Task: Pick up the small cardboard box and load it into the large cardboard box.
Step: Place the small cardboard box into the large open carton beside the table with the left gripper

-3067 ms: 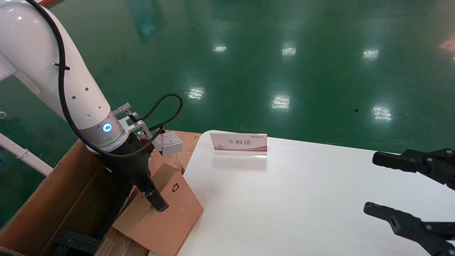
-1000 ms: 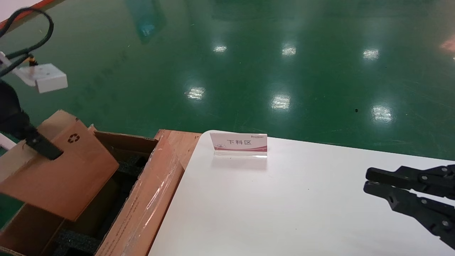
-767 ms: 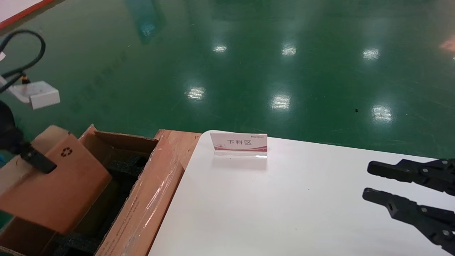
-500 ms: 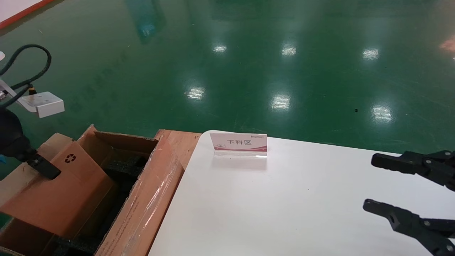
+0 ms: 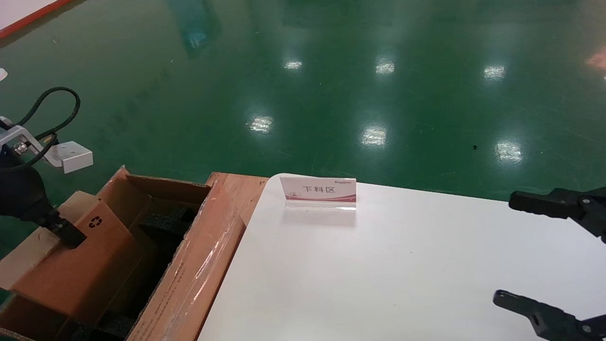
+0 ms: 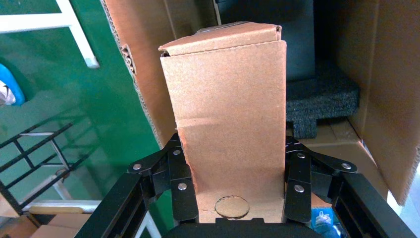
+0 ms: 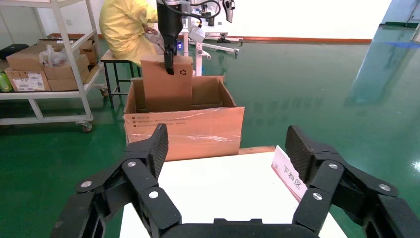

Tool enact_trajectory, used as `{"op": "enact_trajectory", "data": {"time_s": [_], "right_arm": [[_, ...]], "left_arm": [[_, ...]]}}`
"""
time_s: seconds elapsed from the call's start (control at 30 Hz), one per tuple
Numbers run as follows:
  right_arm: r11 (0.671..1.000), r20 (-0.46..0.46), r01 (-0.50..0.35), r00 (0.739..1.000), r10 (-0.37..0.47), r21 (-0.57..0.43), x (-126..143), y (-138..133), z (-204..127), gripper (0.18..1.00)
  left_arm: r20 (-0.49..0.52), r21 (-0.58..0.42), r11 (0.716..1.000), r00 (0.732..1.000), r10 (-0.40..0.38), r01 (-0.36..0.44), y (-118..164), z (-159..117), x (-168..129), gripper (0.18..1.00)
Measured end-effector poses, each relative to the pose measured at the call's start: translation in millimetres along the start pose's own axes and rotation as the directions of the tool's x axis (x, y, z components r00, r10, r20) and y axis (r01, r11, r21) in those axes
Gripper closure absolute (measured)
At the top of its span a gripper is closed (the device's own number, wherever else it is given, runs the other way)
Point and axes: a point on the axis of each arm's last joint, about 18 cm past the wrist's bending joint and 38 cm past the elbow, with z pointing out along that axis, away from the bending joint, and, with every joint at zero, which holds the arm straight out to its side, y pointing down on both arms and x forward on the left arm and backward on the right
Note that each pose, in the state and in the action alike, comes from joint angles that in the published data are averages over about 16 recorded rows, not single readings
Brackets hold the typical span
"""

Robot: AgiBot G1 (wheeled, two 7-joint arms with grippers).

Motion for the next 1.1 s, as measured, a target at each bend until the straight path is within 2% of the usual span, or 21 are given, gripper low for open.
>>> {"op": "enact_trajectory", "data": {"time_s": [0.4,0.6,1.1], "right_arm": [[1.0,0.0,0.0,1.0,0.0,0.0,0,0,0,0.214],[1.0,0.0,0.0,1.0,0.0,0.0,0,0,0,0.186],[1.0,0.0,0.0,1.0,0.0,0.0,0,0,0,0.178]], "left_arm": [[0.033,0.005,1.0,0.999,-0.018,0.017,-5,24,-11,0.823],[0.05,0.005,1.0,0.999,-0.02,0.019,-8,33,-17,0.824],[0.076,0.011,1.0,0.997,-0.025,0.025,-13,53,-29,0.828]]}}
